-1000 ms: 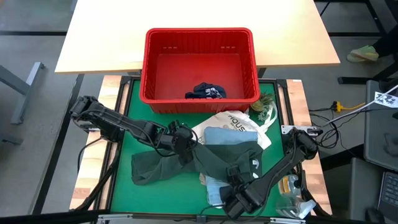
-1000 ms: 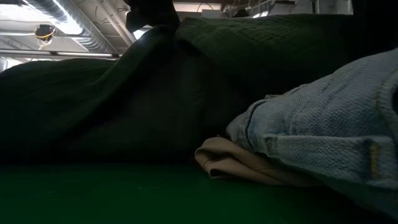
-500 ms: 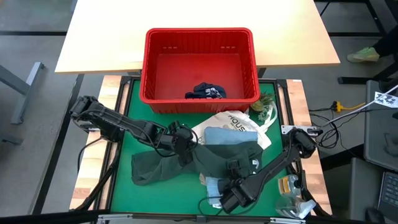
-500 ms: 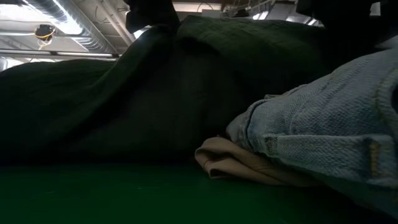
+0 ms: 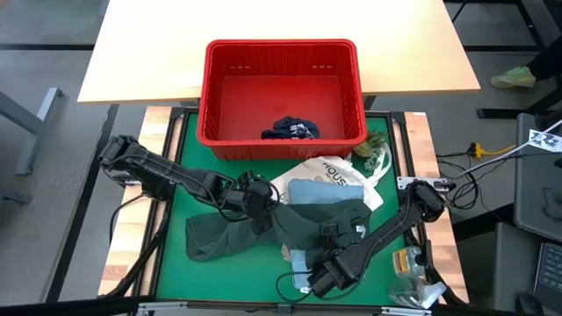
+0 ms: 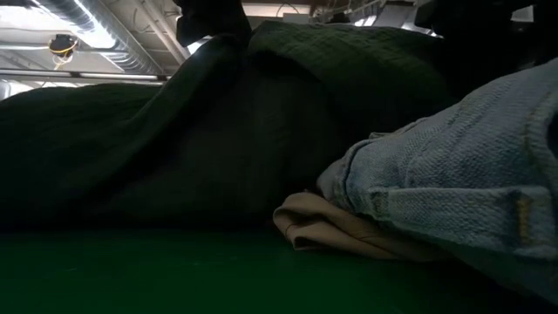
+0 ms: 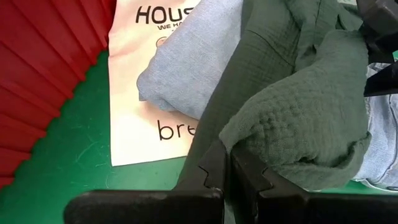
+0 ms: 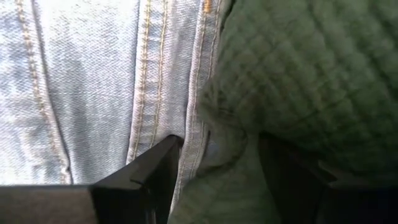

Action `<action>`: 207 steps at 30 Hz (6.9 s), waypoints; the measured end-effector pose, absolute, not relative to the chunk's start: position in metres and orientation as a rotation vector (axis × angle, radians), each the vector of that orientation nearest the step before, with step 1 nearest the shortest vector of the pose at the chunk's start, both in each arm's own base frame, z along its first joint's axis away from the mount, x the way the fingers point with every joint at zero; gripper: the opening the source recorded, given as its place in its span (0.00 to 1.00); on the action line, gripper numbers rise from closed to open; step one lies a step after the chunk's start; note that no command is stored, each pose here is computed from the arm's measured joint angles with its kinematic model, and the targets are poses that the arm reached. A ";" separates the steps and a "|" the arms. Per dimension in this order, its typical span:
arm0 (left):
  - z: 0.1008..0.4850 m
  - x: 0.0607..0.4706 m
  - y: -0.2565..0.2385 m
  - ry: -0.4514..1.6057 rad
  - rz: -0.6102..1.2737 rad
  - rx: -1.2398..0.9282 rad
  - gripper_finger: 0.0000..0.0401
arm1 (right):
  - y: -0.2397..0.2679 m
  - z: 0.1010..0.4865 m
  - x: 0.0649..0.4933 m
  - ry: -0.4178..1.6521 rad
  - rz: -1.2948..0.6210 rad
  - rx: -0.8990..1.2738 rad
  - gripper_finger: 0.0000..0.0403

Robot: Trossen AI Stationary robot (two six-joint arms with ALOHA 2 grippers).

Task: Fold Laundry from Bin
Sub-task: Fold the green polo shirt

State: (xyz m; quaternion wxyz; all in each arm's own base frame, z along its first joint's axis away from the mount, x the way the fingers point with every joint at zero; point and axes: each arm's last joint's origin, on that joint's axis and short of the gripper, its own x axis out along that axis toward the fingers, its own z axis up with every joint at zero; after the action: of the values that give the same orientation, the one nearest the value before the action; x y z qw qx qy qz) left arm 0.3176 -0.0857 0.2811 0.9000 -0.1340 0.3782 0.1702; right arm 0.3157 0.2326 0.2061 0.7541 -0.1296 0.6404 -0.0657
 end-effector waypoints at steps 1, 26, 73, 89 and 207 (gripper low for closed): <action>0.281 0.318 -0.086 0.783 0.352 -0.277 0.00 | 0.232 0.206 0.316 1.399 -0.145 -0.280 0.55; 0.281 0.317 -0.087 0.800 0.319 -0.295 0.00 | 0.208 0.206 0.332 1.535 -0.090 -0.093 0.29; 0.281 0.317 -0.087 0.804 0.314 -0.296 0.00 | 0.191 0.214 0.335 1.716 0.080 0.015 0.40; 0.281 0.317 -0.087 0.804 0.314 -0.296 0.00 | 0.186 0.214 0.334 1.678 -0.028 -0.101 0.40; 0.156 0.318 -0.150 1.301 0.289 0.155 0.29 | 0.330 0.337 0.247 1.178 0.214 -0.008 0.01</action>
State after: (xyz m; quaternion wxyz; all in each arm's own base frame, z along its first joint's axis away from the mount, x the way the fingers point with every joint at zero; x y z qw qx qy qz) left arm 0.3179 -0.1504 0.1561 0.7834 0.0718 0.6026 0.1339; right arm 0.2474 0.3303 0.3374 0.8262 -0.0040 0.5543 0.1006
